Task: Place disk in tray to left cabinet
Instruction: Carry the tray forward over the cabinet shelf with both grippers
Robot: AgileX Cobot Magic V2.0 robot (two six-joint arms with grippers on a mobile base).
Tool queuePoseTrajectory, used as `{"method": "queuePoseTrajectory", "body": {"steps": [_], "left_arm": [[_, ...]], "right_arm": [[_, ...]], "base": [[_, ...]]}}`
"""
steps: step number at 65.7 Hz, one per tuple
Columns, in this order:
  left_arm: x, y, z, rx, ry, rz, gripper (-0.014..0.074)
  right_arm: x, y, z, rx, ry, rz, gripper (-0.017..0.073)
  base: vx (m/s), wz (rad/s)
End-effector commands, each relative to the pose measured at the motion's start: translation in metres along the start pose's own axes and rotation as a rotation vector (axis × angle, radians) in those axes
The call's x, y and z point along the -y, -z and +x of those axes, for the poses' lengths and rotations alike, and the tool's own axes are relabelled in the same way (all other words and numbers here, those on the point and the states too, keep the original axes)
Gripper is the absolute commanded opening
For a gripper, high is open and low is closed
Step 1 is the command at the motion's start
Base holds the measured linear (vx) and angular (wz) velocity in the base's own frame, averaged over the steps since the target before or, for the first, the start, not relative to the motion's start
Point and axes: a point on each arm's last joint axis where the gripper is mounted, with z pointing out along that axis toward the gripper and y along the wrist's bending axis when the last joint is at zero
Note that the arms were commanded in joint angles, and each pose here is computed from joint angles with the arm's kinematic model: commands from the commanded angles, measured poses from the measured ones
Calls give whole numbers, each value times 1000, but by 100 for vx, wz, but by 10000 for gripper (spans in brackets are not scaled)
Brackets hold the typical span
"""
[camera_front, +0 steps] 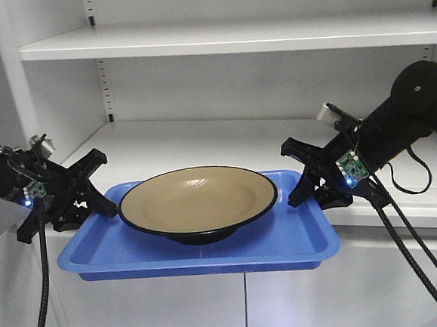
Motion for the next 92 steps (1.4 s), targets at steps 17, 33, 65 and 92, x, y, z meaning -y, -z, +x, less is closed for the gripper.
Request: {"method": "queuePoseTrajectory", "body": {"steps": [17, 33, 65, 92], "left_arm": [[53, 29, 19, -18, -2, 243, -1], [53, 29, 19, -18, -2, 243, -1], [53, 29, 19, -18, -2, 243, -1], [53, 29, 19, -18, -2, 243, -1]], "right_arm": [[-48, 34, 10, 56, 21, -235, -5], [-48, 34, 10, 57, 21, -236, -5], [-48, 34, 10, 57, 21, -236, -5], [-48, 34, 10, 57, 21, -236, -5]], "base": [[24, -18], [22, -16], [15, -10], [8, -6]]}}
